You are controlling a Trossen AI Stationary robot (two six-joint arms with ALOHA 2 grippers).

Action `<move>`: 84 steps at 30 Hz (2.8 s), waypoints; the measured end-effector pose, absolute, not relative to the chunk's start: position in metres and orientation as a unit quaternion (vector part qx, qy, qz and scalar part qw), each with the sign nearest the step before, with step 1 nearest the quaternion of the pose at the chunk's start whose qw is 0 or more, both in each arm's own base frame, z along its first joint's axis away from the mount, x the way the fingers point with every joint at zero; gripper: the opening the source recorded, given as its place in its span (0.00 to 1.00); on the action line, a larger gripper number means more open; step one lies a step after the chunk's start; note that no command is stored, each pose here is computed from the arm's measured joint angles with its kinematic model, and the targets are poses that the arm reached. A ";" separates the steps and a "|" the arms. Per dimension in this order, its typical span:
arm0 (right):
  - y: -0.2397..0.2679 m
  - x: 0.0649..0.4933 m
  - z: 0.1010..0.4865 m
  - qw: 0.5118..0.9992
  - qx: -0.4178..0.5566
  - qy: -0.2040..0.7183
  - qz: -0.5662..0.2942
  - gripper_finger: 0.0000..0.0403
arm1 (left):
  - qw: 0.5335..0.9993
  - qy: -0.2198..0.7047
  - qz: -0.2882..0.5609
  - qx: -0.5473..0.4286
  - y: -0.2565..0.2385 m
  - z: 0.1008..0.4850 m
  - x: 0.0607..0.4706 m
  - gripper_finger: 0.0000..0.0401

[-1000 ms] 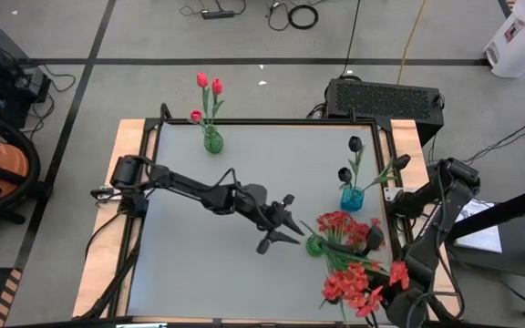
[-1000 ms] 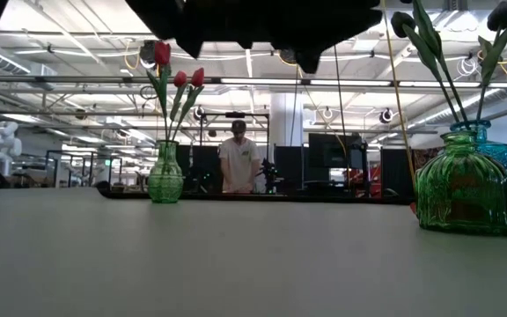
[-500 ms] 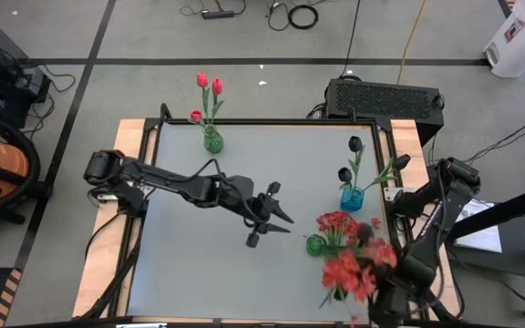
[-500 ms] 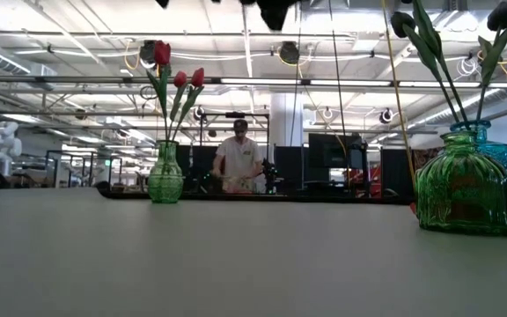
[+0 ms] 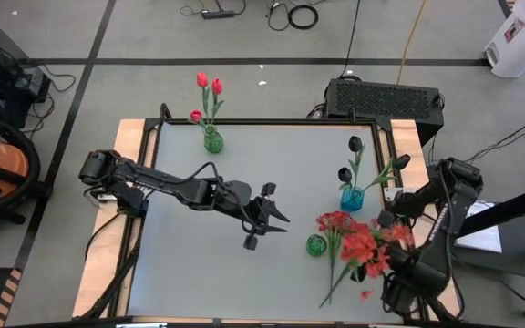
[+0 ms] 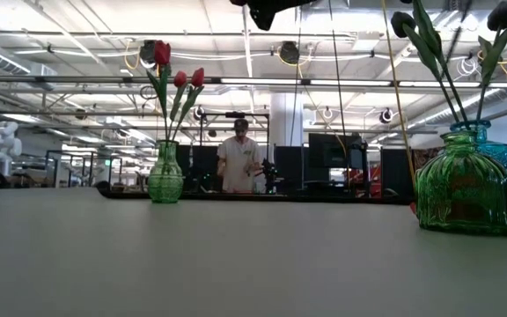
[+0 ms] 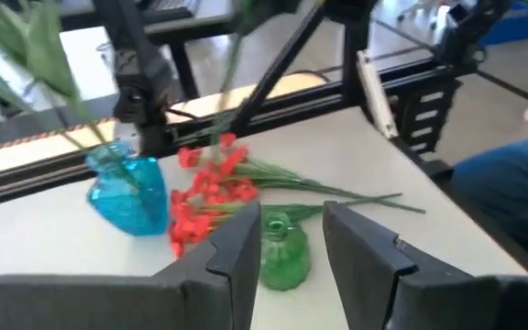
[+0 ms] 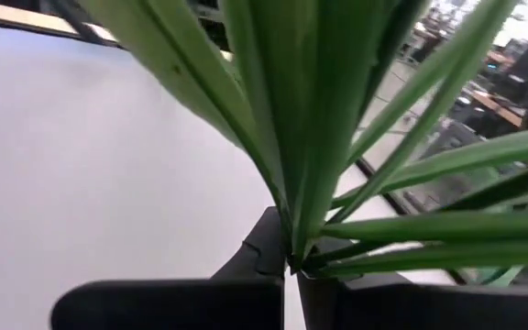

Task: Sort flowers into vase by color
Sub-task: Put the right red flowers into the bottom green vase

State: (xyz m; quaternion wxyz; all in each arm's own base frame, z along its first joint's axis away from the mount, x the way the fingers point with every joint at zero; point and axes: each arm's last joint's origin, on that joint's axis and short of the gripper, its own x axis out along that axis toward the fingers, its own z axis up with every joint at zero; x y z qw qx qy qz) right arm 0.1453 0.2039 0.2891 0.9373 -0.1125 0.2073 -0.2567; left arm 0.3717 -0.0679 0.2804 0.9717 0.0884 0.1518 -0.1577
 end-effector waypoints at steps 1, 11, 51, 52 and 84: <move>0.206 0.141 0.287 0.940 -0.109 0.203 -0.251 0.00 | 0.972 0.152 -0.152 0.089 -0.068 0.280 0.372 0.32; 0.198 0.099 0.228 0.964 -0.051 0.138 -0.224 0.00 | 0.973 0.150 -0.150 0.090 -0.068 0.281 0.372 0.32; 0.173 0.146 0.259 0.947 0.029 0.237 -0.215 0.01 | 0.974 0.142 -0.148 0.098 -0.068 0.282 0.373 0.32; 0.173 0.146 0.257 0.949 0.040 0.230 -0.210 0.01 | 0.974 0.142 -0.148 0.099 -0.068 0.282 0.372 0.32; 0.155 0.160 0.252 0.950 0.033 0.284 -0.123 0.01 | 0.970 0.155 -0.158 0.101 -0.075 0.279 0.370 0.32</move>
